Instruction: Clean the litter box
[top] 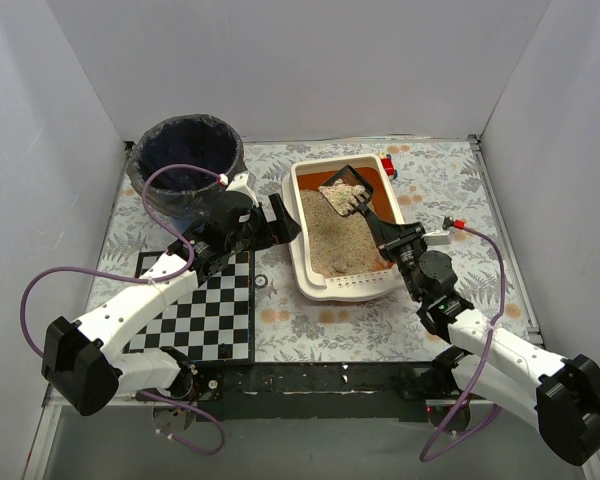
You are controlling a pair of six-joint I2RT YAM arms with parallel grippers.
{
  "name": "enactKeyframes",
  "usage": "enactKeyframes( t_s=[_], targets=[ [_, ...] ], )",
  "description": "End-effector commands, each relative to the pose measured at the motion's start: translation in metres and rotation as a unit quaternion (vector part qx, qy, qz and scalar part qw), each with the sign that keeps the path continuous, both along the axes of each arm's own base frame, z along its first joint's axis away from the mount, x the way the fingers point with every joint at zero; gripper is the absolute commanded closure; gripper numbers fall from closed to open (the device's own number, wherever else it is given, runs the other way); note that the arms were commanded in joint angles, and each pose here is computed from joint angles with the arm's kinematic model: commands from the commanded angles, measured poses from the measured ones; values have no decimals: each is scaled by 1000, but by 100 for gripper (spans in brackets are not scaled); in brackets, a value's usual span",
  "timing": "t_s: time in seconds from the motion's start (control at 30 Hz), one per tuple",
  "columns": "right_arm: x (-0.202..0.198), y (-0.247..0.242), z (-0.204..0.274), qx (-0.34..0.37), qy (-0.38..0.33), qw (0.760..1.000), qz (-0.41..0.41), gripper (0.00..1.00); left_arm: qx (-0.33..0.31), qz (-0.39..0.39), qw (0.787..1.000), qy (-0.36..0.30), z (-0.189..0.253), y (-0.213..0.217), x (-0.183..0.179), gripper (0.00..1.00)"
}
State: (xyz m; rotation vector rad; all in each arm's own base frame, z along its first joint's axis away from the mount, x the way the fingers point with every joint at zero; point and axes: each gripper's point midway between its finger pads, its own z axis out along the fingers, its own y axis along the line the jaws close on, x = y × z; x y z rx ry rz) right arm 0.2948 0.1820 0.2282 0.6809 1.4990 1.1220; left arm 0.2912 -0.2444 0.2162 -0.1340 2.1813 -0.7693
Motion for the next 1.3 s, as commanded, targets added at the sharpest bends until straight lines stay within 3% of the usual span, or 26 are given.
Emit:
enactKeyframes(
  t_s=[0.0,0.07,0.17,0.3,0.4,0.47,0.53,0.67,0.77,0.9,1.0,1.13,1.2,1.27],
  targets=[
    [0,-6,32,40,-50,998,-11,99,-6,6,1000,-20,13,5,1,2],
    [-1,-16,22,67,-24,997,-34,99,-7,9,1000,-23,14,6,1,2],
    [-7,0,46,35,-85,996,12,99,-9,11,1000,-26,14,6,2,2],
    [-1,-13,29,45,-23,998,-28,99,-8,9,1000,-20,13,6,1,2],
    [-6,6,45,12,-77,997,25,99,-9,11,1000,-22,11,6,1,2],
    [-1,2,37,7,-45,999,7,99,-8,9,1000,-19,12,5,1,2],
    [1,-12,18,47,5,999,-28,99,-8,9,1000,-19,12,6,0,2],
    [-8,6,45,38,-76,996,26,99,-12,10,1000,-21,12,5,2,2],
    [-3,-12,28,59,-22,998,-23,99,-9,7,1000,-13,8,4,0,2],
    [-7,0,48,21,-85,996,13,99,-11,9,1000,-14,8,3,2,2],
    [-2,-20,29,49,-16,998,-42,99,-9,7,1000,-10,7,3,2,2],
    [-12,-2,51,38,-92,995,14,99,-12,8,1000,-11,5,2,2,2],
    [-6,-7,43,23,-68,997,-3,99,-9,4,1000,-7,5,1,2,2],
    [-3,-15,27,53,-17,998,-28,99,-7,7,1000,-5,4,2,2,2]
  ],
)
